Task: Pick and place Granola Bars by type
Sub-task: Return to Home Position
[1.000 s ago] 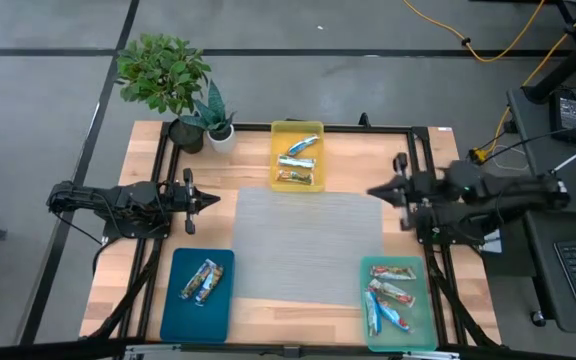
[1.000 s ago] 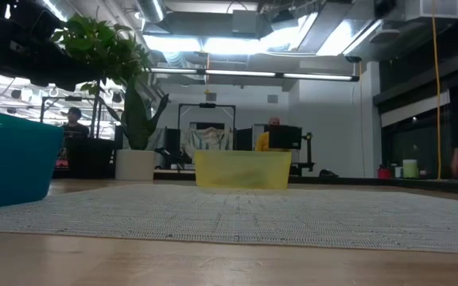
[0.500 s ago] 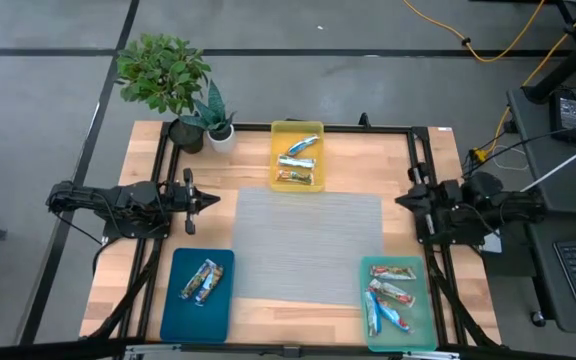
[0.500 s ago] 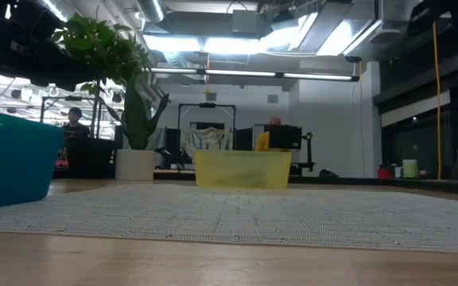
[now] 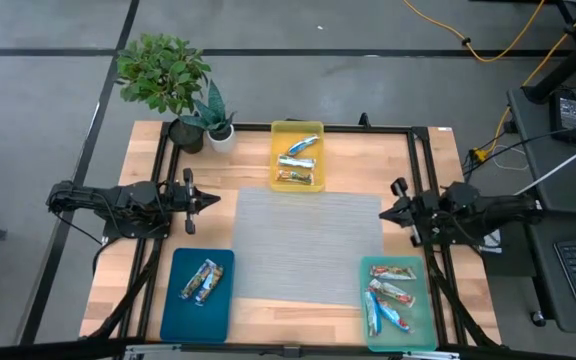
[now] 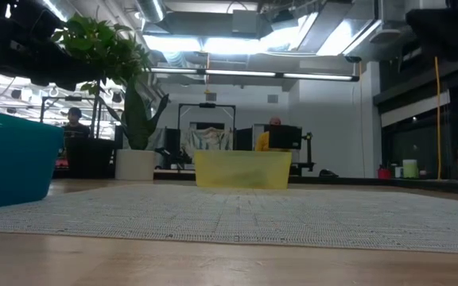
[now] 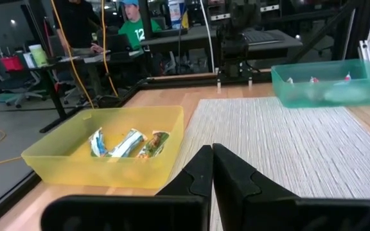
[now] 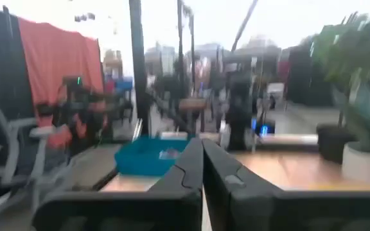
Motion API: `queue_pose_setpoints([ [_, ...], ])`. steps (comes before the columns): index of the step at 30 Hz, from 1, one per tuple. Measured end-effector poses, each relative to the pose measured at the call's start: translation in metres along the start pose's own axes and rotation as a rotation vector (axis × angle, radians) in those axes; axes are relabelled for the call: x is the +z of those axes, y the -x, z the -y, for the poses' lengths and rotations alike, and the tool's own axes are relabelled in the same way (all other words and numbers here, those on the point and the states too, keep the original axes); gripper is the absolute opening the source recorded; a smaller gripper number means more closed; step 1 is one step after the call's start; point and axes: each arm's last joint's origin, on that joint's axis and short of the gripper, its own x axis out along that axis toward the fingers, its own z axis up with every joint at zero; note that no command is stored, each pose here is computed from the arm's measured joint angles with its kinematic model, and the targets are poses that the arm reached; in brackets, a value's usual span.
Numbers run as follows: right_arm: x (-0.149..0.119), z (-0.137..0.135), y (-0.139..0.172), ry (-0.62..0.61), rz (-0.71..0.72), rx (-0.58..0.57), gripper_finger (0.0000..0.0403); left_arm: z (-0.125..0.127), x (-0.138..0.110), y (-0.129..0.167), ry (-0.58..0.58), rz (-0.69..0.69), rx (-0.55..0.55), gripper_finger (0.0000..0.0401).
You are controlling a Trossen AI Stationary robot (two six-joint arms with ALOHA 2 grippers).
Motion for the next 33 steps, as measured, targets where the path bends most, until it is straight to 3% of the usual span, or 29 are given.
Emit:
queue_pose_setpoints([
  [2, -0.009, 0.001, -0.001, 0.017, 0.067, -0.013, 0.0003, 0.0, 0.0, 0.0, 0.0, -0.002, 0.0, 0.0004],
  [8, -0.01, 0.006, -0.001, 0.132, 0.057, -0.026, 0.0002, 0.0, 0.0, 0.0, 0.0, -0.001, 0.001, 0.0006],
  [12, -0.018, 0.01, 0.0, 0.101, -0.031, 0.014, 0.0002, 0.0, 0.0, 0.0, 0.0, -0.001, 0.001, 0.0004],
  [15, -0.026, 0.014, 0.002, 0.081, -0.117, -0.027, 0.0003, 0.0, 0.0, 0.0, 0.0, -0.001, 0.001, 0.0004],
  [23, -0.028, 0.021, 0.003, 0.075, -0.14, -0.207, 0.0006, 0.0, 0.0, 0.0, 0.0, -0.001, 0.001, 0.0004],
  [33, -0.028, 0.021, 0.003, 0.075, -0.141, -0.213, 0.002, 0.0, 0.0, 0.0, 0.0, -0.001, 0.001, 0.0005],
])
